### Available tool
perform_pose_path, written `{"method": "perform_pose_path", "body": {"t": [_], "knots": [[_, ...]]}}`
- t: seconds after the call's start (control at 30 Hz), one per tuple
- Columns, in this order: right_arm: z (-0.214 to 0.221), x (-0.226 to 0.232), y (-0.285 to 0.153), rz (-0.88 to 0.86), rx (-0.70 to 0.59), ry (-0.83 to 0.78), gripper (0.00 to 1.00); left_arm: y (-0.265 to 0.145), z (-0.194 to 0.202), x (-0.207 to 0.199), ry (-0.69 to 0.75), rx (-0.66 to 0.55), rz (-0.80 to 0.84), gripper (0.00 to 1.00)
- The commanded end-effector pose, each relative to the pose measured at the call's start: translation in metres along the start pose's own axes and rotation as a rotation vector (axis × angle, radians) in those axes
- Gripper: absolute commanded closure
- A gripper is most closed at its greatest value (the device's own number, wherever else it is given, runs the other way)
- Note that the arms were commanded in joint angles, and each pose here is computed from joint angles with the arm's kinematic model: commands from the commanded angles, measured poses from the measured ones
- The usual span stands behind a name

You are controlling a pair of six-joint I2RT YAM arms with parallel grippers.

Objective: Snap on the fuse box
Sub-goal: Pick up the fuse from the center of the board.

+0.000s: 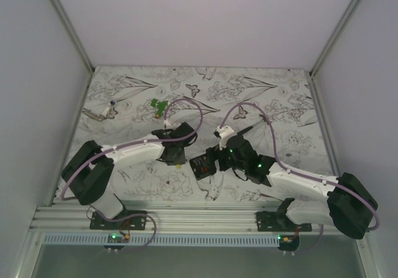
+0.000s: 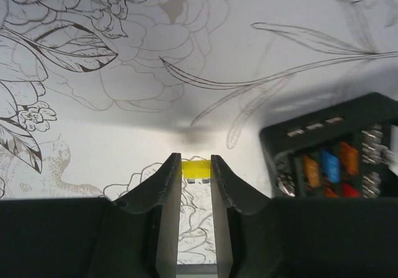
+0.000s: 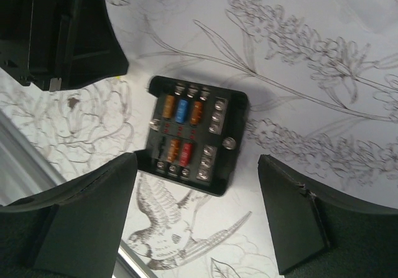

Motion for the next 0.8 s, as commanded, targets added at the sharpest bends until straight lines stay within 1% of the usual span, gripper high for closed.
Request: {"method": "perform_pose_path", "body": {"t": [0.0,0.3,0.43,0.53,0.67,0.77], "knots": [[-0.024,0.02,-0.001,-0.085,-0.157,0.041,0.16,-0.027,-0.01,-0.001,-0.017,-0.063,0.068,0.78],[-0.04,0.046,-0.001,-0.229,-0.402,0.125,0.21,-0.076,-0.023,-0.002,-0.102,-0.164,0.24,0.78],[-0.05,0.058,-0.001,-0.277,-0.499,0.151,0.27,-0.099,-0.026,-0.007,-0.129,-0.207,0.34,0.77],[-0.055,0.066,0.002,-0.293,-0.536,0.158,0.32,-0.107,-0.025,-0.01,-0.138,-0.216,0.382,0.77],[-0.063,0.074,0.012,-0.285,-0.547,0.175,0.41,-0.114,-0.022,-0.014,-0.135,-0.222,0.414,0.77],[-0.065,0.076,0.019,-0.272,-0.556,0.201,0.46,-0.117,-0.02,-0.016,-0.132,-0.226,0.427,0.77]]}}
Point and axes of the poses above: each gripper's point midway between its finger pads, its own y axis out along the fingers, its own x axis along the line the jaws close on, z = x × y, the point moved 7 cm from there along -y, back along the fingers, and after that the axes turned 11 degrees about -y, right-handed, at the moved point
